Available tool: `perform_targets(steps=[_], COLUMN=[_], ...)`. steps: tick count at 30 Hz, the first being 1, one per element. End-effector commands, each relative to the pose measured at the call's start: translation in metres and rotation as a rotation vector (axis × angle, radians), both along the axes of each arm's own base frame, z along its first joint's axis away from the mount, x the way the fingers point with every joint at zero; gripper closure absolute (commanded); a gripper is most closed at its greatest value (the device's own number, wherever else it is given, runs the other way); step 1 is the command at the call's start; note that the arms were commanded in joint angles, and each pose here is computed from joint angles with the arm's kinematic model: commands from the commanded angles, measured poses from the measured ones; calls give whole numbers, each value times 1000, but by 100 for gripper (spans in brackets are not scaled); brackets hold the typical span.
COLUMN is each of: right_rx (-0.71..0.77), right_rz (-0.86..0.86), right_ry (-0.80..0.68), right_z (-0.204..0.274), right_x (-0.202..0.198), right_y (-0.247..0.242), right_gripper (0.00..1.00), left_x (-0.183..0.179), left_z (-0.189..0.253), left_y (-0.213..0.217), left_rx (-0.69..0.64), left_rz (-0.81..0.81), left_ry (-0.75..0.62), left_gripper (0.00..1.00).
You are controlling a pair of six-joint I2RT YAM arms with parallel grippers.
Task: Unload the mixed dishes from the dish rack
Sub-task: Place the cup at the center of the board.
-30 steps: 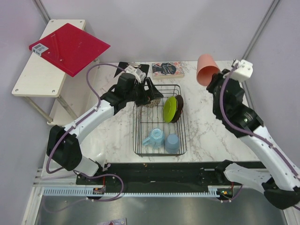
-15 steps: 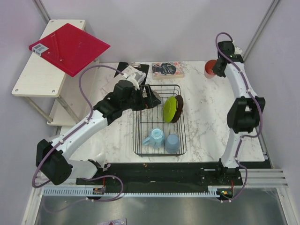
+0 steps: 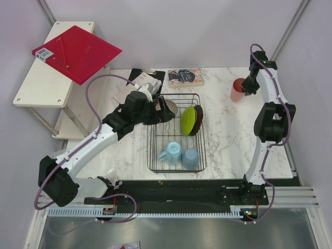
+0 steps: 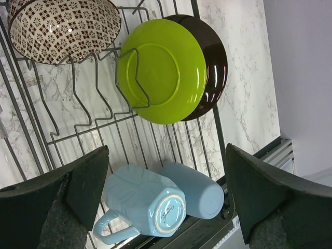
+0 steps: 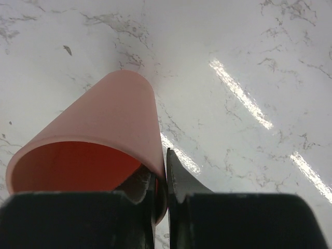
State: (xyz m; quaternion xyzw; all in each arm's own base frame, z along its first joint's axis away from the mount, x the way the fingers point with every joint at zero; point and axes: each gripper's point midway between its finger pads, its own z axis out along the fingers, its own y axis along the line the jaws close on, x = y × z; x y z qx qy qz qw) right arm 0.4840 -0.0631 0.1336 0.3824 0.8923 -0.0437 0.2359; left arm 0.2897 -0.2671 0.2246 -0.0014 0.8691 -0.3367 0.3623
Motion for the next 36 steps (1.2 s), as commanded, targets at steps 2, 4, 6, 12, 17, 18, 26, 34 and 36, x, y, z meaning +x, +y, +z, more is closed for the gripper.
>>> perform_targets(steps=[2,4,6,12,17,18,26,34,36], right_rx=[38,41,38,37,62,68,119,136,132], right_rz=[15,14,19,31,59,62,87,102,115], right_ry=[38,57,77,128,111,88,-67,-202,-244], right_z=[-9,-16,-24,-43,-41,-35,20,79,98], right_x=[-2,-4,-6,-12,-10,-7,9,5,3], right_y=[5,4,4,4,10,11,23,33,38], right_gripper=[96,100,100,100,57,54,32,30,30], left_x=[2,1,1,1,2,2,3,5,6], left_z=[-8,-12,-14,-19,-20,-20,-24,-22,-21], left_y=[-2,-3,-4,-4,-6,-5,-8,-5,-4], left_rx=[8,13,12,18,25,25,32,41,45], left_rz=[1,-5,-1,-3,-9,-7,-18,-7,-6], left_ry=[19,35,43,56,54,53,62,47,41], left_gripper=[1,1,1,1,1,1,1,1,1])
